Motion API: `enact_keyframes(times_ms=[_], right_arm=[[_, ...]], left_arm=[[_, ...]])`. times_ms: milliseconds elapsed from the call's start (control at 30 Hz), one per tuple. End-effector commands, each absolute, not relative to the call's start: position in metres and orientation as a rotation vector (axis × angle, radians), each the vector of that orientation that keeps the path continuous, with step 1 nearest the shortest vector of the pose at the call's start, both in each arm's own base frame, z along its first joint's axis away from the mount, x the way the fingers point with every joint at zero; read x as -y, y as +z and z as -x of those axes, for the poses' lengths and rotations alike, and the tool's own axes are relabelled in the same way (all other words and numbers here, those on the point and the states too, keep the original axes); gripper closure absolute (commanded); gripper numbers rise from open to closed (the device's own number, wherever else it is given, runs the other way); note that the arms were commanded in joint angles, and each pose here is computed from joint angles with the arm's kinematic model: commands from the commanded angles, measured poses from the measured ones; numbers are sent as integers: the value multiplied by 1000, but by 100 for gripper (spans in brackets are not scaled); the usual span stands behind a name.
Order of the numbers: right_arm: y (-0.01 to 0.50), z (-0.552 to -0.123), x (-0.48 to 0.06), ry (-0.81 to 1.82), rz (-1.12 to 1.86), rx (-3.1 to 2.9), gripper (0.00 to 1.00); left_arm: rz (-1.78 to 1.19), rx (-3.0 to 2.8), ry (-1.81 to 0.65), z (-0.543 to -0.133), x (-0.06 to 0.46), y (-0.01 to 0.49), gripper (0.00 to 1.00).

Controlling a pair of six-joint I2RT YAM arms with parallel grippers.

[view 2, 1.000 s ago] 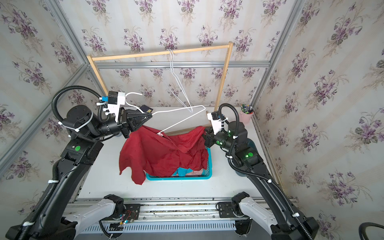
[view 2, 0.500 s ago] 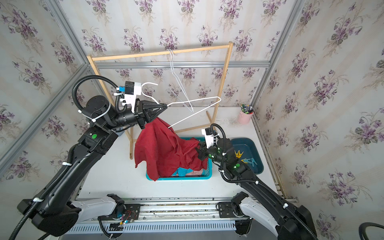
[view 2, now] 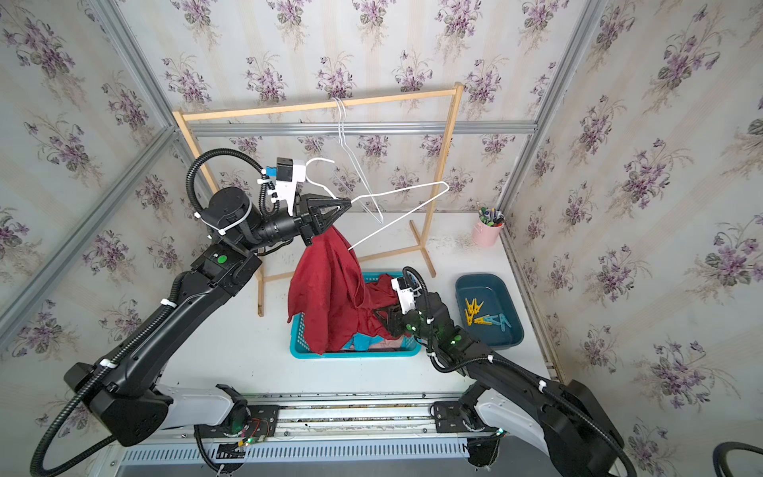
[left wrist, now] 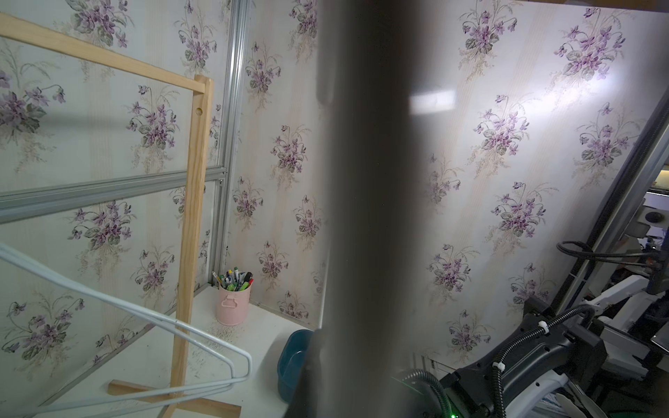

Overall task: Remove the clothespins securing t-shirts to the hanger
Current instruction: Remove the T-shirt from the hanger.

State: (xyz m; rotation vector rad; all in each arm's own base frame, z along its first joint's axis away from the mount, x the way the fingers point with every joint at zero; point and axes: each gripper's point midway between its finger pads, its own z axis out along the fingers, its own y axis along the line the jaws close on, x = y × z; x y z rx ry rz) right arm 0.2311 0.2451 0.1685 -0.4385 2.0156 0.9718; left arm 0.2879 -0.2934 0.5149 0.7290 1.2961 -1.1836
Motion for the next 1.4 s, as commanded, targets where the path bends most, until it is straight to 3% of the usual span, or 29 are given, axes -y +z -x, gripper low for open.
enact_keyframes(times_ms=[0,300,600,900,1167,1300,1367], right_arm=[[192,-233,-238,890,483,-1949,0],[277,-210,-267,942,679,-1682,0],[337,-217,-280,858,603,-1601,3],[308,-182,-339,915,693,-1683,19],[313,-194,-366,951,635,-1646,14],[313,-192,-382,974,661,-1670,15],[308,-193,-385,974,653,-1686,20]], left_arm=[[-705,-1229,-1148,-289,289,531,100],[-680,-1230,-1127,-294,287,530,100],[-616,-1238,-1079,-299,277,531,100],[-571,-1251,-1066,-305,274,528,100],[-551,-1246,-1059,-306,272,528,100],[-528,-1248,-1031,-307,268,524,100],[-505,-1248,-1016,-309,266,522,100]])
